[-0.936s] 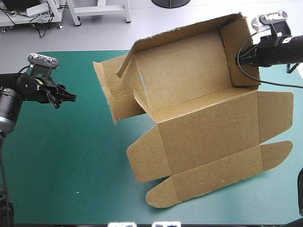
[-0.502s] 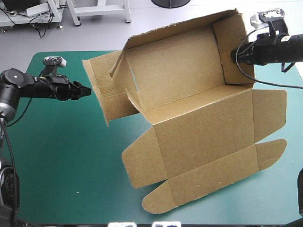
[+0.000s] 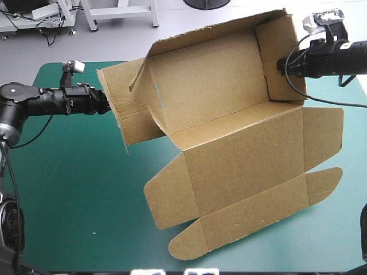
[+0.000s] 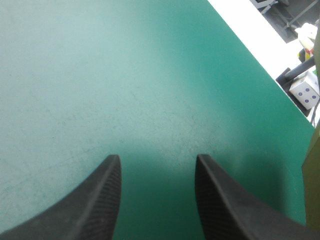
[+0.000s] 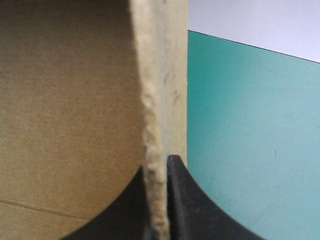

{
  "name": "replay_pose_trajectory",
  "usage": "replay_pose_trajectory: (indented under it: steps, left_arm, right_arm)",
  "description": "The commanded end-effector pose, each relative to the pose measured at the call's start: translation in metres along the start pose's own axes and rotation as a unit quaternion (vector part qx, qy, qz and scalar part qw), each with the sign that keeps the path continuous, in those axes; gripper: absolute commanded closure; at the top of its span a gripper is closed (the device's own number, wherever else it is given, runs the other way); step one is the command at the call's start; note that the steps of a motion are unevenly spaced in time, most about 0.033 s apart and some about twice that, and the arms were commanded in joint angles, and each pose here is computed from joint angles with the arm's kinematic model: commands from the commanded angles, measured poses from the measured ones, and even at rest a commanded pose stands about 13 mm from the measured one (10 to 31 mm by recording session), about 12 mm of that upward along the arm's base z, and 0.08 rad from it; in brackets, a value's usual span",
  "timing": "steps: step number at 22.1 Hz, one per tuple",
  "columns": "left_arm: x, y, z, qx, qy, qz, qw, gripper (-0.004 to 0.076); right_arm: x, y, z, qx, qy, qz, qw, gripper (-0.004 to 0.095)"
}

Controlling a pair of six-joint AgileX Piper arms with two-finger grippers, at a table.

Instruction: Fold the box

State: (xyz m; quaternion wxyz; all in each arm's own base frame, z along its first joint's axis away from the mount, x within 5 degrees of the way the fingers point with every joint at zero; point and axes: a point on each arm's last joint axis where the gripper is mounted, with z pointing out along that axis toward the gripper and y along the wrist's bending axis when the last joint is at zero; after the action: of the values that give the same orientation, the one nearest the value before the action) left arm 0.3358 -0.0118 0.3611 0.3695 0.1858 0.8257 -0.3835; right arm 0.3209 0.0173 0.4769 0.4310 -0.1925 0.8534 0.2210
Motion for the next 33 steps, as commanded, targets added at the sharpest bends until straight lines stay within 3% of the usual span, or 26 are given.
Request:
replay_pose_trajectory:
  steps: [1,10,22,33]
  left_arm:
    - [-0.014,-0.031,-0.01,0.066,-0.031,0.017,0.997,0.0384]
    - [-0.011,-0.053,0.012,0.102,-0.004,0.035,0.994,0.0384]
    - [-0.015,-0.075,0.026,0.159,-0.022,0.038,0.986,0.0384]
    - [-0.019,-0.092,0.033,0.204,-0.044,0.042,0.977,0.037]
  right_arm:
    - [-0.01,0.019,-0.022,-0.024,-0.041,-0.008,0.999,0.0928]
    - [-0.014,-0.003,0.002,-0.016,-0.061,0.018,0.998,0.0928]
    - [-0.016,-0.028,0.036,-0.021,-0.082,0.053,0.995,0.0928]
    - [-0.017,-0.005,0.063,-0.01,-0.058,0.014,0.998,0.0926]
